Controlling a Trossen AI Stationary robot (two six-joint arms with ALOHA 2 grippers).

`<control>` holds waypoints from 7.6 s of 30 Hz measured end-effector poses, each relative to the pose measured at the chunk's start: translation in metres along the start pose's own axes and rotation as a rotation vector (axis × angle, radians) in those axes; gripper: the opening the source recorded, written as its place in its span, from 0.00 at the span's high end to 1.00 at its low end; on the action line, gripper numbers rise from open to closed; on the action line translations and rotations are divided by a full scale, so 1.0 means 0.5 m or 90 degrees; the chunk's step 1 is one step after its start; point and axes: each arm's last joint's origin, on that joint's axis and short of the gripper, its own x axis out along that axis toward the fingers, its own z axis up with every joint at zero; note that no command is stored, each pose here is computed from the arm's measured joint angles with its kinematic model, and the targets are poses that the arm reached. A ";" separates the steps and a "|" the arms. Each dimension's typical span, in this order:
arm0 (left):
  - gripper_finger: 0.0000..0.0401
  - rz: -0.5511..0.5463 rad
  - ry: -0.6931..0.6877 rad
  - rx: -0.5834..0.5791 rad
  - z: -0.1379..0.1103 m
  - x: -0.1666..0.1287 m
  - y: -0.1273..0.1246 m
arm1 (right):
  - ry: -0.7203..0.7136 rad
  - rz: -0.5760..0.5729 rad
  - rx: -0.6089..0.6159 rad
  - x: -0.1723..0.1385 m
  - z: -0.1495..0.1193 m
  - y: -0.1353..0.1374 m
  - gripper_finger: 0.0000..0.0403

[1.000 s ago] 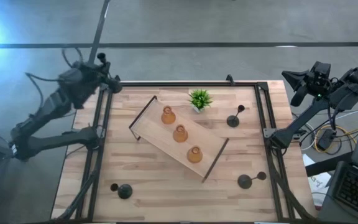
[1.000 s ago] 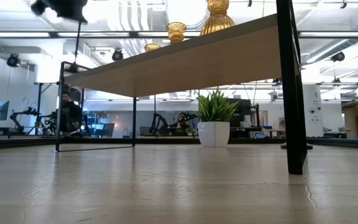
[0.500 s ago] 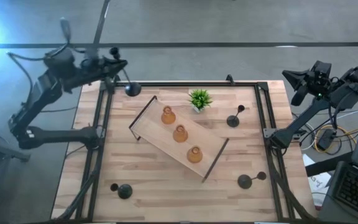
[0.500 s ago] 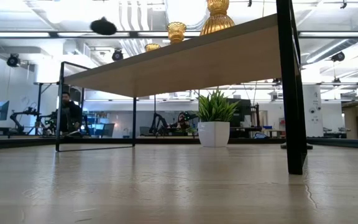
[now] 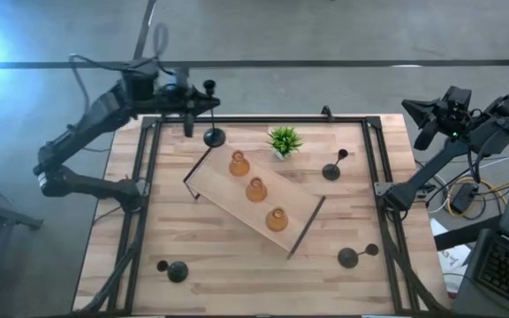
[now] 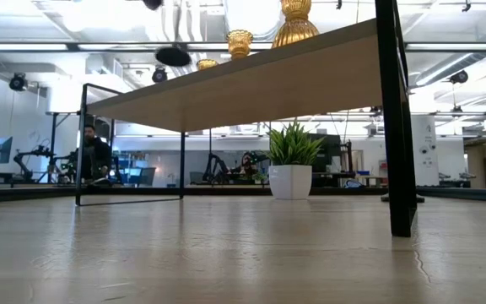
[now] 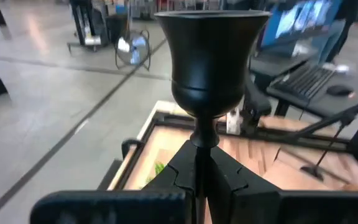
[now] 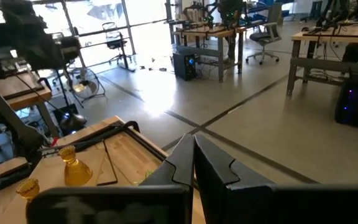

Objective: Pick & Place candle stick holders
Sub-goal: Put the black candle holder on the shelf

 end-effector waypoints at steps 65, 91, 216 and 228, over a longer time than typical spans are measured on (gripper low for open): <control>0.96 -0.004 -0.035 -0.040 -0.208 0.080 0.034 | 0.051 0.056 0.021 -0.003 -0.005 -0.014 0.98; 0.96 -0.008 -0.006 -0.034 -0.225 0.076 0.030 | 0.050 0.055 0.022 -0.003 -0.005 -0.014 0.98; 0.40 0.349 0.004 -0.159 -0.253 -0.280 -0.096 | 0.507 0.262 -0.177 -0.011 -0.172 0.272 0.98; 0.39 0.348 0.004 -0.159 -0.253 -0.280 -0.096 | 0.509 0.524 -0.290 -0.055 -0.202 0.178 0.98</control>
